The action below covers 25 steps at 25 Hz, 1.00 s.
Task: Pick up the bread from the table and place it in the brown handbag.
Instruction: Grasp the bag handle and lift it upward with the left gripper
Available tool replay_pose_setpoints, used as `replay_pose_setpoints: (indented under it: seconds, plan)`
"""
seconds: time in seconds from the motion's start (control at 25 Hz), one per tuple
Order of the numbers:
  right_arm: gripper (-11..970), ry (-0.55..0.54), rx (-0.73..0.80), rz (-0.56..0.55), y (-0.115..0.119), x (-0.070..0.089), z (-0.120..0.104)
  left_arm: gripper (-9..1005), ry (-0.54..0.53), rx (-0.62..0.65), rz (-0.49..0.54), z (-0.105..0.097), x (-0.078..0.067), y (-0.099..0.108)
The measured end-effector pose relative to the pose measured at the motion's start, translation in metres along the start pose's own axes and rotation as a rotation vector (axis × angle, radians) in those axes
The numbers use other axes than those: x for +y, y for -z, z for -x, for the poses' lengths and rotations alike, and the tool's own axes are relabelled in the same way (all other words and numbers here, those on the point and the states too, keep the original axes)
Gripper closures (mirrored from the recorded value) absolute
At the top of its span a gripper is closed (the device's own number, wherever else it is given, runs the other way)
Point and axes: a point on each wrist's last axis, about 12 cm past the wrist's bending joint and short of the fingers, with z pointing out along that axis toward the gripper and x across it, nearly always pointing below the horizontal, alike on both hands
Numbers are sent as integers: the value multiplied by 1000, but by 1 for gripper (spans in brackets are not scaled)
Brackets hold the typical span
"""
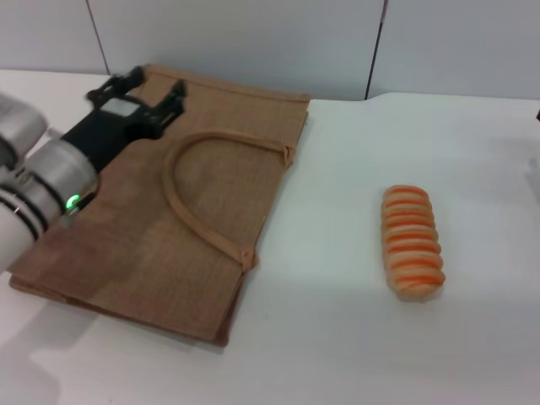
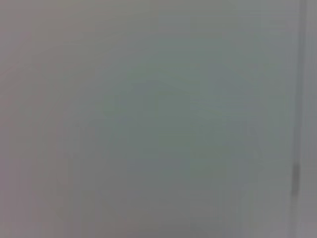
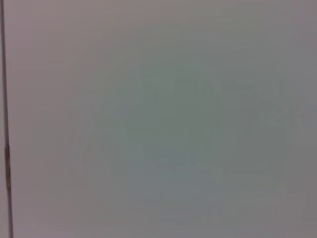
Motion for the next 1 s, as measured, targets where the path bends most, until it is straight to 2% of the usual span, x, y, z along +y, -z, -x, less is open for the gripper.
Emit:
replay_pose_setpoints:
  seconds: [0.24,0.4,0.6,0.84,1.0]
  plan:
    - [174,1,3,1,0,0,-1,292,-19,47,-159,19,-13,-35]
    - [174,3,20,0,0,0,-2,302,-28,92,-195,31,-15,-54]
    - [174,5,24,0,0,-1,-2,314,-115,167,-134,35,-14,-64]
    - [173,4,22,1,-2,0,-1,329,-203,220,44,49,-14,-57]
    - [173,5,35,0,-2,0,-2,339,-194,240,49,49,-17,-58]
